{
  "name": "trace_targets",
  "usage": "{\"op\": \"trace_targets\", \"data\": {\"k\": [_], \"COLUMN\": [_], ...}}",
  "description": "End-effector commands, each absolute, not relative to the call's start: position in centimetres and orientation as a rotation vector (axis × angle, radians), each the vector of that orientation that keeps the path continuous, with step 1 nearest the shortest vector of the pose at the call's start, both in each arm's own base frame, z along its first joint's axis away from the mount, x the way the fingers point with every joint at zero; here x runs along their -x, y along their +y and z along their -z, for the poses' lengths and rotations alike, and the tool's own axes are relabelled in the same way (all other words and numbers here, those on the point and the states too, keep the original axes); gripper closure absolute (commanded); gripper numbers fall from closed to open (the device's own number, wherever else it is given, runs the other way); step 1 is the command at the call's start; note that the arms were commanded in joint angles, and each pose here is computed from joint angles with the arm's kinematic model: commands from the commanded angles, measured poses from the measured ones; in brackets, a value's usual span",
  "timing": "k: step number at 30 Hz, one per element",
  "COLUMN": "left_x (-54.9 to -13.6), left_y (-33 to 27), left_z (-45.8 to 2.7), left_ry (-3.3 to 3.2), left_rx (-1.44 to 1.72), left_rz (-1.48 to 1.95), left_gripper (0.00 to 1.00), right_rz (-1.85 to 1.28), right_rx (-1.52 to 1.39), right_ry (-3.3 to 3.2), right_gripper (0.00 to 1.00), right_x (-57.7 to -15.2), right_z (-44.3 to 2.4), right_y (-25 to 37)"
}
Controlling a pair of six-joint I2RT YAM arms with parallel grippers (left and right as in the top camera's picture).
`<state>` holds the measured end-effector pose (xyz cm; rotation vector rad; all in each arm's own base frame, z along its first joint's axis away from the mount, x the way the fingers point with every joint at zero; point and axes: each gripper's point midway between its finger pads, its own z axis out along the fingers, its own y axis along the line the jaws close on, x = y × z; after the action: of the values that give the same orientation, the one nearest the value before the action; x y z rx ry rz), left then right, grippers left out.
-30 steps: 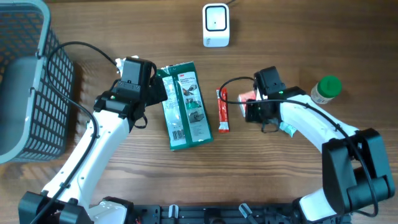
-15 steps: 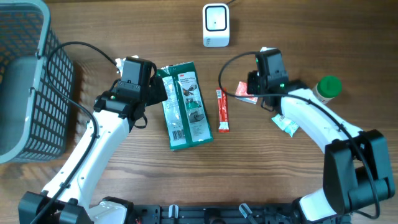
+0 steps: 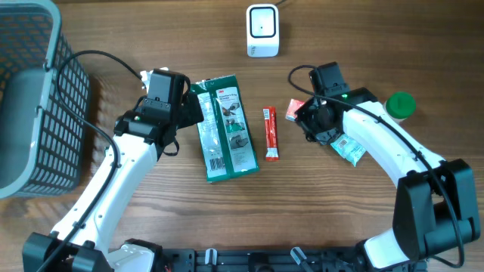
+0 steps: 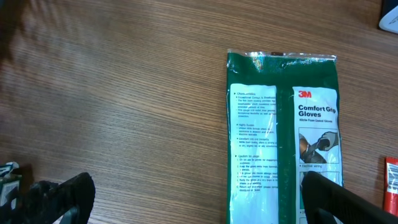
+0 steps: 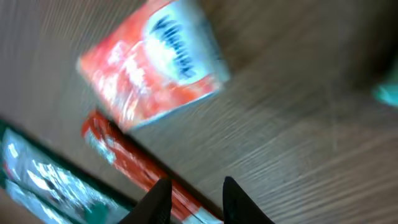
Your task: Scan the item barcode
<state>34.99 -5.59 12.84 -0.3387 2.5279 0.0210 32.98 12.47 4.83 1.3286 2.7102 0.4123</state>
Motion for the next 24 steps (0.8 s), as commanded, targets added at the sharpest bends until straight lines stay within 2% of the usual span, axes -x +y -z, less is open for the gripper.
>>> {"op": "trace_targets", "data": {"k": [1, 4, 8, 10, 20, 22, 24], "left_x": [-35.3, -35.3, -35.3, -35.3, -35.3, -35.3, -35.3], "left_y": [-5.3, -5.3, -5.3, -5.3, -5.3, -5.3, -5.3], "left_z": [-13.1, -13.1, -13.1, -13.1, -13.1, -13.1, -13.1], "left_ry": [2.517, 2.517, 2.517, 2.517, 2.517, 2.517, 2.517], "left_rx": [0.335, 0.335, 0.335, 0.335, 0.335, 0.335, 0.335], "left_rz": [-0.033, -0.033, -0.033, -0.033, -0.033, -0.033, -0.033], "left_gripper": [0.00, 0.00, 0.00, 0.00, 0.00, 0.00, 0.00], "right_rz": [-0.356, -0.421, -0.379, -0.340, -0.214, -0.227, -0.265], "right_rx": [-1.717, -1.733, -1.896, -1.922, -1.717, -1.682, -1.695], "right_ry": [2.440, 2.382, 2.262, 2.206, 2.082, 2.097, 2.124], "right_gripper": [0.73, 0.73, 0.76, 0.73, 0.63, 0.64, 0.71], "right_x": [-33.8, -34.6, -33.5, -33.3, -35.4, -35.8, -35.7], "right_z": [-4.4, -3.8, -2.4, -1.9, -2.5, -2.6, -2.5], "right_y": [11.0, 11.4, 11.2, 10.8, 7.8, 8.0, 8.7]}}
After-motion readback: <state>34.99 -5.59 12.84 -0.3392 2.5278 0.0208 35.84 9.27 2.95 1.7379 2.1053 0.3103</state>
